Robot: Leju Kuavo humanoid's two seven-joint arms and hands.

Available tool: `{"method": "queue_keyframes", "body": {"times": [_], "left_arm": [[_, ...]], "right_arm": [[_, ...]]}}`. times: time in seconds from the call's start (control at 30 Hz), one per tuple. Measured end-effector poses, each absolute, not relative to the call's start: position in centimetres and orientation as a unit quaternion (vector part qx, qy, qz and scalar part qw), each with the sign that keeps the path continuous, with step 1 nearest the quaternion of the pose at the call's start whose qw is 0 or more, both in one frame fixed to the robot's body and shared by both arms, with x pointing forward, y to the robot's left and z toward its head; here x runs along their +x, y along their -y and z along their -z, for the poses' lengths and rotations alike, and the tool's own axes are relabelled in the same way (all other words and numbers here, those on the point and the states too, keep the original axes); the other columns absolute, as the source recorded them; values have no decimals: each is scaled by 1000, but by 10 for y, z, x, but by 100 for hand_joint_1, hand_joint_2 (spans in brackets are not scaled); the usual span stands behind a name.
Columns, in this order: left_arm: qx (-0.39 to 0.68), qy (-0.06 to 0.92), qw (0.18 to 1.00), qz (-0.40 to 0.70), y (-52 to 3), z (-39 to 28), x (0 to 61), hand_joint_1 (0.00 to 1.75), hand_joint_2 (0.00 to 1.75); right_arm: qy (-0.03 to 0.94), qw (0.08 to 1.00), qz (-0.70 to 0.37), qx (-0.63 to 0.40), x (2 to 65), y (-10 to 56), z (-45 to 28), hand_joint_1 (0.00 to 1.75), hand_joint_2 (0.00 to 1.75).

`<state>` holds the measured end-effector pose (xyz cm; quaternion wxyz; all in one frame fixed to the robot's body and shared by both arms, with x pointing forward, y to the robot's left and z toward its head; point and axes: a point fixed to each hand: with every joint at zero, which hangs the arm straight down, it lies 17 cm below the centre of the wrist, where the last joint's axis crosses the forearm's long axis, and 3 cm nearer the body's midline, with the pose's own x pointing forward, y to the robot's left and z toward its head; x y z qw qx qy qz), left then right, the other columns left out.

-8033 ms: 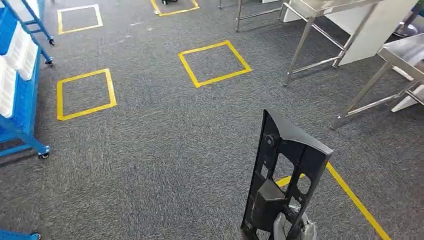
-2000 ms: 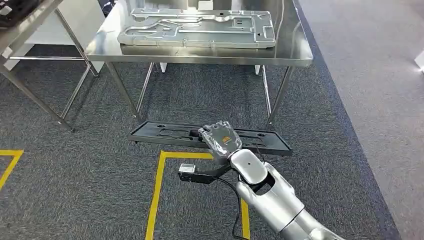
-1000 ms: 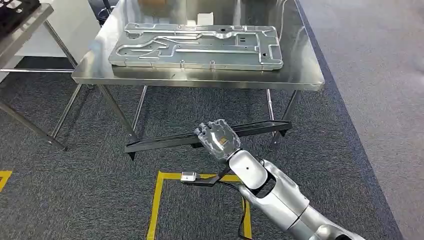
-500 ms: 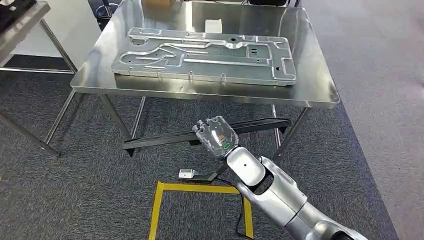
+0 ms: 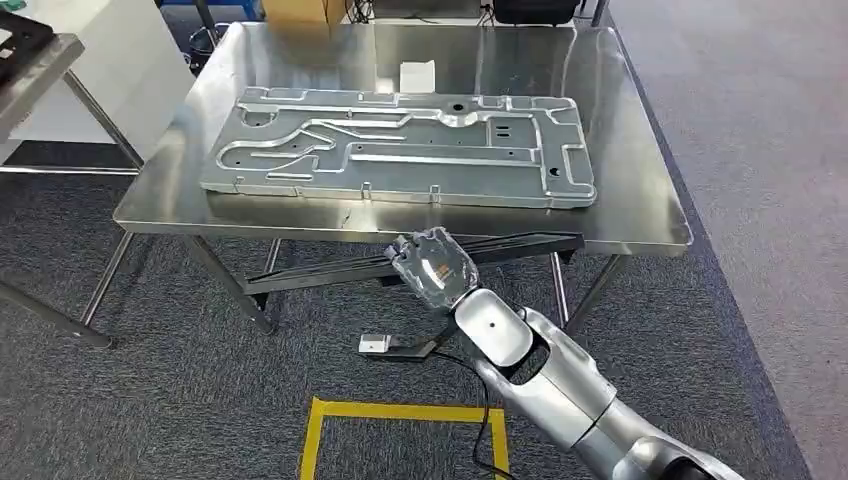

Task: Take the parts from the cabinet and place them on the table.

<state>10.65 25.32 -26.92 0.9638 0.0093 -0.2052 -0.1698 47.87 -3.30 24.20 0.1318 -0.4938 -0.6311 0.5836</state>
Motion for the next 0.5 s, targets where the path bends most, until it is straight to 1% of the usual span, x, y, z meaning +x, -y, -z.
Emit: {"method": "queue_keyframes", "body": {"times": [0.2,0.33,0.5], "left_arm": [[8,201,965,167,-254,270,101,0,0],[8,202,965,165,-252,270,103,0,0],[9,202,965,165,-253,270,103,0,0]], "right_arm": [[637,100,-563,-518,484,38,-284,175,175],[644,97,-539,-533,490,53,-314,175,175],[639,107,-539,-539,497,70,-314,175,175]]}}
